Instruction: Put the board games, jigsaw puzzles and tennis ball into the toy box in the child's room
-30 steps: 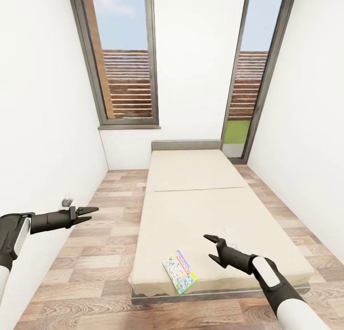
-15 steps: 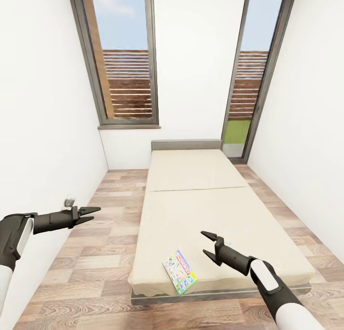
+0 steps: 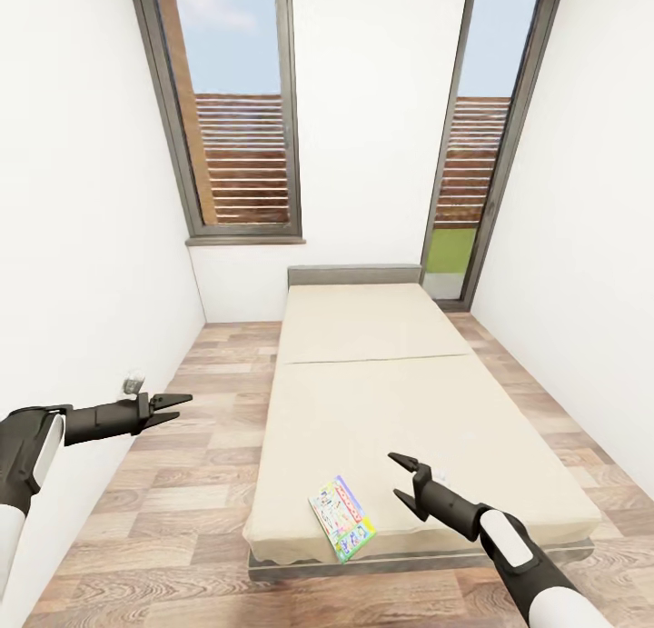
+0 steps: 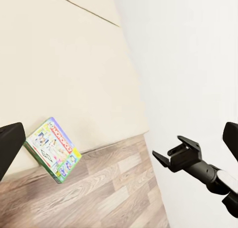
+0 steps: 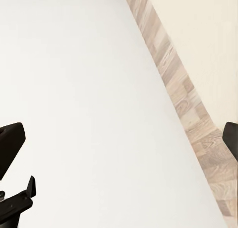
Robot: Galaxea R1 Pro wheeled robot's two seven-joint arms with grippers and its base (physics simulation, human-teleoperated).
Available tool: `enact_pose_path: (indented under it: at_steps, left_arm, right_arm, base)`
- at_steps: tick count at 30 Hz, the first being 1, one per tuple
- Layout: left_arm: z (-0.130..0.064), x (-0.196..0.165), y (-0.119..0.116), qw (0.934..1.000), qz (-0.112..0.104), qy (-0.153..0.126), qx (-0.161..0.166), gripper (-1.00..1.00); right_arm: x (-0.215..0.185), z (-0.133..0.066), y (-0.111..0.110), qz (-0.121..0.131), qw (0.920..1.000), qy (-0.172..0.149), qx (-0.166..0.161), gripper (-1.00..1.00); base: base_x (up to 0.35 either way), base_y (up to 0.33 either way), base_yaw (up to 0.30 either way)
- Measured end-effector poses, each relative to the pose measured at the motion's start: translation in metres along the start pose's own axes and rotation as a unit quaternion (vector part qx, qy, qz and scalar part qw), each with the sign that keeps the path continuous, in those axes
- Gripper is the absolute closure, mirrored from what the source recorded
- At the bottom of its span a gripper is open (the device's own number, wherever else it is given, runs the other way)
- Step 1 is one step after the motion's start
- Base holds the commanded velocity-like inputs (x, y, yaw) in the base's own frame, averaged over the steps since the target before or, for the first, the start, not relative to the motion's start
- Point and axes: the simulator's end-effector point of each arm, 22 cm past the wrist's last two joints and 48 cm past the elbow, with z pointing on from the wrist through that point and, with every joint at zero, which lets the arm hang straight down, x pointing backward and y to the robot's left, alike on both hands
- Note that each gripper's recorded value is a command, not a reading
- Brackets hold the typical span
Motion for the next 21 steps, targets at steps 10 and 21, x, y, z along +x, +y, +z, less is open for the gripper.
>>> enact_pose_path:
  at_steps: [10, 21]
  left_arm:
    - [0.005, 0.002, 0.008, 1.0, 0.0, 0.0, 0.0, -1.0]
    - [0.01, 0.005, 0.018, 1.0, 0.0, -0.001, 0.0, -1.0]
  right_arm:
    - [-0.004, 0.004, -0.03, 0.008, 0.9996, -0.019, 0.018, -1.0]
    - [-0.007, 0.008, -0.075, 0.011, 0.9967, -0.062, 0.05, -1.0]
  base:
    - [0.0, 0.0, 0.0]
    - [0.0, 0.0, 0.0]
